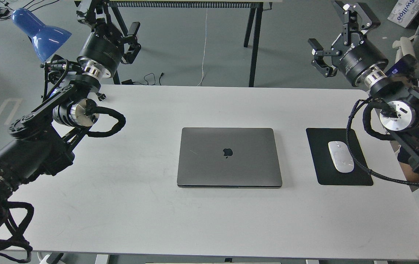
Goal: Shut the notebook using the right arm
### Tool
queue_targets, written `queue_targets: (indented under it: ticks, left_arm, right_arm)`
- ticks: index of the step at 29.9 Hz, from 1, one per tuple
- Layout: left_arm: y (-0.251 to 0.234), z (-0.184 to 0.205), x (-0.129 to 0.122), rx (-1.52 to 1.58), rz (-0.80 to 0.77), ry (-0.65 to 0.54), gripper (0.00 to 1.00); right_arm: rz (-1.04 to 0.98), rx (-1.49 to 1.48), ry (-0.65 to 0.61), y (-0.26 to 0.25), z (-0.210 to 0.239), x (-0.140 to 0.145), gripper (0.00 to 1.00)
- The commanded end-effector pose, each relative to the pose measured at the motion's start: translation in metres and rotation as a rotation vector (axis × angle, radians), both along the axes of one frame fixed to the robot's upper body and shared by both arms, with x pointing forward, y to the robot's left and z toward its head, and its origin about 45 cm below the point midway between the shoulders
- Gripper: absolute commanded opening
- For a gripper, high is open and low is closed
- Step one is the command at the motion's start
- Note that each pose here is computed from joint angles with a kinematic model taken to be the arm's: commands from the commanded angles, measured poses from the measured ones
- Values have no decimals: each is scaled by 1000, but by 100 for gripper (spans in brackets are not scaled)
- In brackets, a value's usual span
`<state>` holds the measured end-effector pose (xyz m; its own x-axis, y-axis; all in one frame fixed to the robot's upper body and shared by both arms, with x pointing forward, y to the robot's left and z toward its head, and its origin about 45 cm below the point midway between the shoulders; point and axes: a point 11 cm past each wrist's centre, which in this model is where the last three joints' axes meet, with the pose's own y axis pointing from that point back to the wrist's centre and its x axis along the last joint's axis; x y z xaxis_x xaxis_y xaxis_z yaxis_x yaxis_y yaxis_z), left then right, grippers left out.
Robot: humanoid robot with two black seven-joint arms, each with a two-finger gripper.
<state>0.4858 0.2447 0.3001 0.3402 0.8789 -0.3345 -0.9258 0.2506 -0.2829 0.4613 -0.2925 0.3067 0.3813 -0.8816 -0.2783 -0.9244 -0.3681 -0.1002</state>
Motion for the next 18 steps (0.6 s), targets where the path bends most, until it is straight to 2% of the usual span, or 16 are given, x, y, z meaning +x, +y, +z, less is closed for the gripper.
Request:
queue_targets:
  ticks: [1,7,18]
  left_arm:
    - [0,0,0,0,0,0,100]
    - [0,0,0,-1,-2,-1,100]
    - [0,0,0,0,-1,0,100]
  right_arm:
    - [1,-14,-4,-2,1,0,100]
    - [16,-158,-42,-12,2,-3,100]
    - [67,-193,-38,-18,0,-7,100]
